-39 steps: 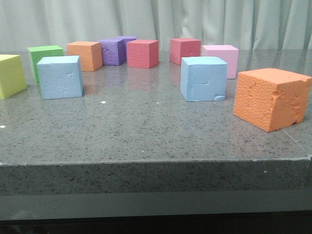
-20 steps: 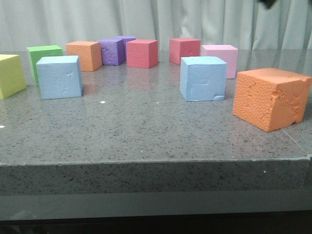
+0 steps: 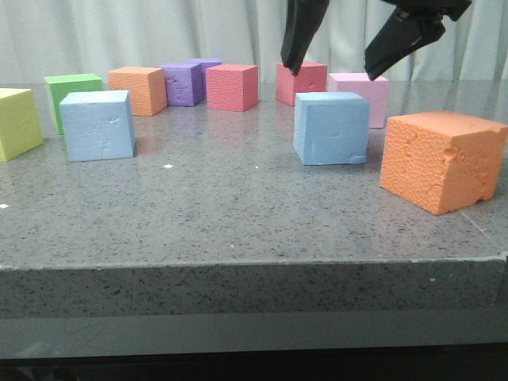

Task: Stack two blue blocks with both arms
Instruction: 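Lower the right gripper onto the light blue cube farther from the robot and grasp it, then carry the light blue cube toward the robot and lower it onto the table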

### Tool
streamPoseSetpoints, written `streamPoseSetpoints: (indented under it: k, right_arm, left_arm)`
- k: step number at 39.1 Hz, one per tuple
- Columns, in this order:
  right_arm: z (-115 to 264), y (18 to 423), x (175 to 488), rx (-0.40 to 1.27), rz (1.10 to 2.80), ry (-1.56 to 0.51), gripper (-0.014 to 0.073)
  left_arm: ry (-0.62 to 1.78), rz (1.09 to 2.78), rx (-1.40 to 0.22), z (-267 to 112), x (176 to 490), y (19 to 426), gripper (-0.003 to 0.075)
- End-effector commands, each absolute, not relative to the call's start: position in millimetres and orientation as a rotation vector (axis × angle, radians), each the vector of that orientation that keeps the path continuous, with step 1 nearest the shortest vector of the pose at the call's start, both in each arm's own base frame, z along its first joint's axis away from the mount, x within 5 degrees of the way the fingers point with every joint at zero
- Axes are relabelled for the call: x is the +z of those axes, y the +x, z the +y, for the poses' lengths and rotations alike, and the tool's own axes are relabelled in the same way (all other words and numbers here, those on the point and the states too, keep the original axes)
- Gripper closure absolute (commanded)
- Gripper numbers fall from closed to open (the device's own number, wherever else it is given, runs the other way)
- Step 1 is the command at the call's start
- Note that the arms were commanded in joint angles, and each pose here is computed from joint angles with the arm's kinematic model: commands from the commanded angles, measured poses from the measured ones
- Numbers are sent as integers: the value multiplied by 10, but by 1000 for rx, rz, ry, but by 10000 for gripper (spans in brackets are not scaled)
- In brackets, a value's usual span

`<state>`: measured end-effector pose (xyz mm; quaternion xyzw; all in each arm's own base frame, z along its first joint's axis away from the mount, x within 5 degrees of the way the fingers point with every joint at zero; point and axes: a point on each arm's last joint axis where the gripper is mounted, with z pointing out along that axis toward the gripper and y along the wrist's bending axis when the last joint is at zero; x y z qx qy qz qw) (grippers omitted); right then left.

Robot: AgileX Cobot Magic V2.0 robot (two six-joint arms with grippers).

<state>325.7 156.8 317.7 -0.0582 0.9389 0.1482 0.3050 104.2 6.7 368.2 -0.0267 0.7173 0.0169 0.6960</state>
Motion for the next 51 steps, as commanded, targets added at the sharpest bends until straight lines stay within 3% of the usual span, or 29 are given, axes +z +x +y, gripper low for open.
streamPoseSetpoints:
  k: [1,10,17,19,25,29,39,51]
  right_arm:
    - [1545,3291,3407,387,2377,-118,-59]
    - [1595,3414,3174,352,2434,-128,-59]
    - [1603,3430,3166,355,2425,-129,-48]
    - [1602,3429,3165,355,2426,-129,-15]
    - [1598,3420,3175,354,2428,-129,205]
    - [1601,3402,3213,377,2422,-117,286]
    - [1618,3325,3419,474,2336,-86,292]
    - [1994,3059,3467,520,2341,-266,292]
  left_arm:
    - [-64,1488,43,75,3867,1035,50]
    - [-64,1488,43,75,3867,1035,50]
    - [-64,1488,43,75,3867,1035,50]
    - [-64,1488,43,75,3867,1035,50]
    - [-64,1488,43,75,3867,1035,50]
    - [-64,1488,43,75,3867,1035,50]
    - [-64,1488,43,75,3867,1035,50]
    - [-64,1488,43,75,3867,1035,50]
